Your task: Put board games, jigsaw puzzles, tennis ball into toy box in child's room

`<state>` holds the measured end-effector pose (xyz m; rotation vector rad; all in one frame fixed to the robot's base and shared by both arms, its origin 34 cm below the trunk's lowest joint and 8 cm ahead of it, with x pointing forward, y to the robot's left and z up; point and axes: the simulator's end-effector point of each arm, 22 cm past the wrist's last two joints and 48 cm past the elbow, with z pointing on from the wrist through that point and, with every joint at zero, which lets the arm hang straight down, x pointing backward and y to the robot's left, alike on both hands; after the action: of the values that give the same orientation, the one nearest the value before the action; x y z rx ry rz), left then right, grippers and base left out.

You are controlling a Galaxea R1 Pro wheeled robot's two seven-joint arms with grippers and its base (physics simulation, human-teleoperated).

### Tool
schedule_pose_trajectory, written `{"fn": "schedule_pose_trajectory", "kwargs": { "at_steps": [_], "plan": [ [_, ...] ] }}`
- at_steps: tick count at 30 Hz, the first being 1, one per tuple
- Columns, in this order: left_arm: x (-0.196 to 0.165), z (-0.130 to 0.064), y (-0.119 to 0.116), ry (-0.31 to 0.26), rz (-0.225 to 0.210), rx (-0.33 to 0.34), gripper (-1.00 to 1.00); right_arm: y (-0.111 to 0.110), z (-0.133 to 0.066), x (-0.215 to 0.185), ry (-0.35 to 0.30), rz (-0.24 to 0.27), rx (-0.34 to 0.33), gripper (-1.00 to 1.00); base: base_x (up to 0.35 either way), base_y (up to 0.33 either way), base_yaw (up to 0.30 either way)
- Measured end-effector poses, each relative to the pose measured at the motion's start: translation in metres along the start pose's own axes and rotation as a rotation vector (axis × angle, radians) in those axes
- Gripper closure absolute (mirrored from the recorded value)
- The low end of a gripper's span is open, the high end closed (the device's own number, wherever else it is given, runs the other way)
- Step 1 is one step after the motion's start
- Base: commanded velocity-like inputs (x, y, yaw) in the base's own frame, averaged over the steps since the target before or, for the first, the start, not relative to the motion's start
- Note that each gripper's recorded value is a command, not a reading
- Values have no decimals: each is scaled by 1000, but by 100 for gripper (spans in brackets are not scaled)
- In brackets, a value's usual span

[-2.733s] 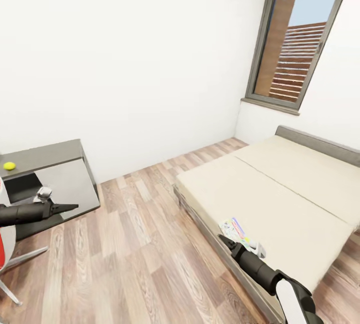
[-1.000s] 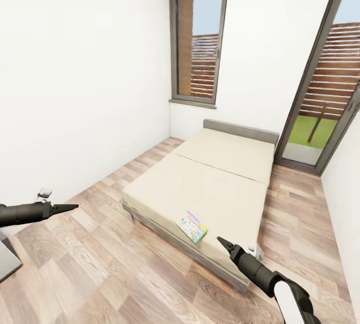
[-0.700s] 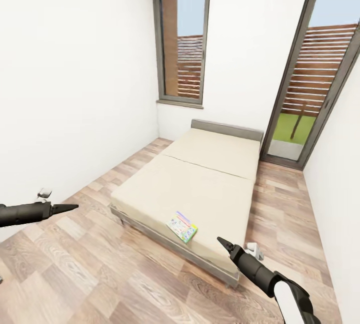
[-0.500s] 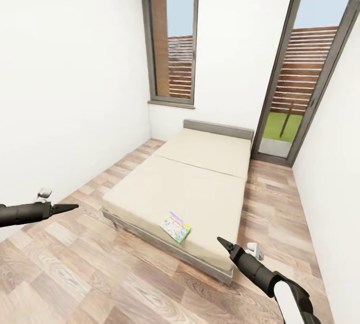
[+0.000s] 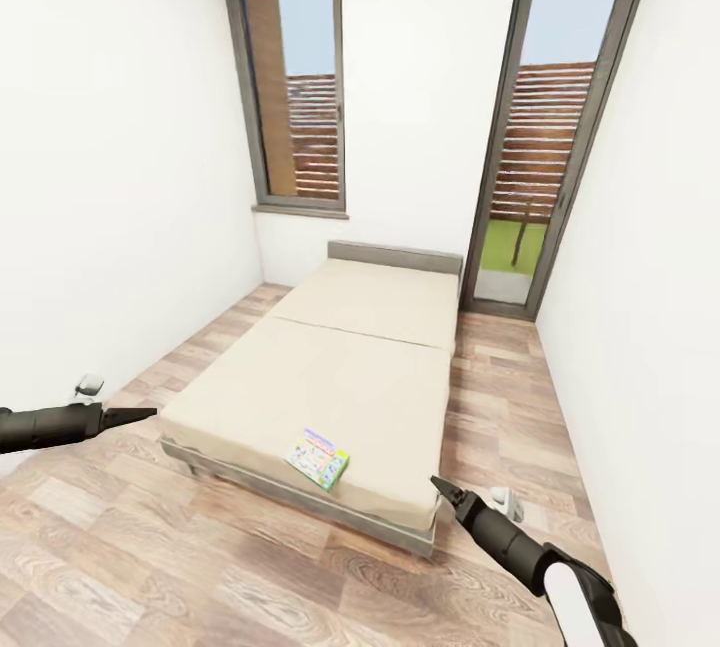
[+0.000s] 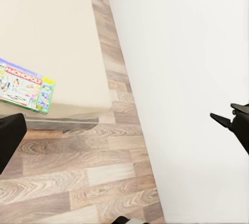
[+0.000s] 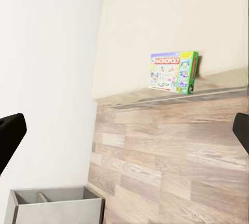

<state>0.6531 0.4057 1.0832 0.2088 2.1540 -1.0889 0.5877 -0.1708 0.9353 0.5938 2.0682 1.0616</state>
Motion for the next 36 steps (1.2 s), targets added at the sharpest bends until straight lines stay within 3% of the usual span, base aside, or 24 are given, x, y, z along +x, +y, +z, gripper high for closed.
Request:
{"fn": "schedule_pose_trajectory", "kwargs": {
  "at_steps": [24, 36],
  "plan": [
    [-3, -2, -4, -6, 7, 2, -100, 4, 0, 0, 0, -5, -6, -100, 0, 0, -277],
    [-4, -3, -6, -8, 11, 4, -100, -8, -1, -1, -1, -5, 55, -100, 0, 0, -277]
  ]
}}
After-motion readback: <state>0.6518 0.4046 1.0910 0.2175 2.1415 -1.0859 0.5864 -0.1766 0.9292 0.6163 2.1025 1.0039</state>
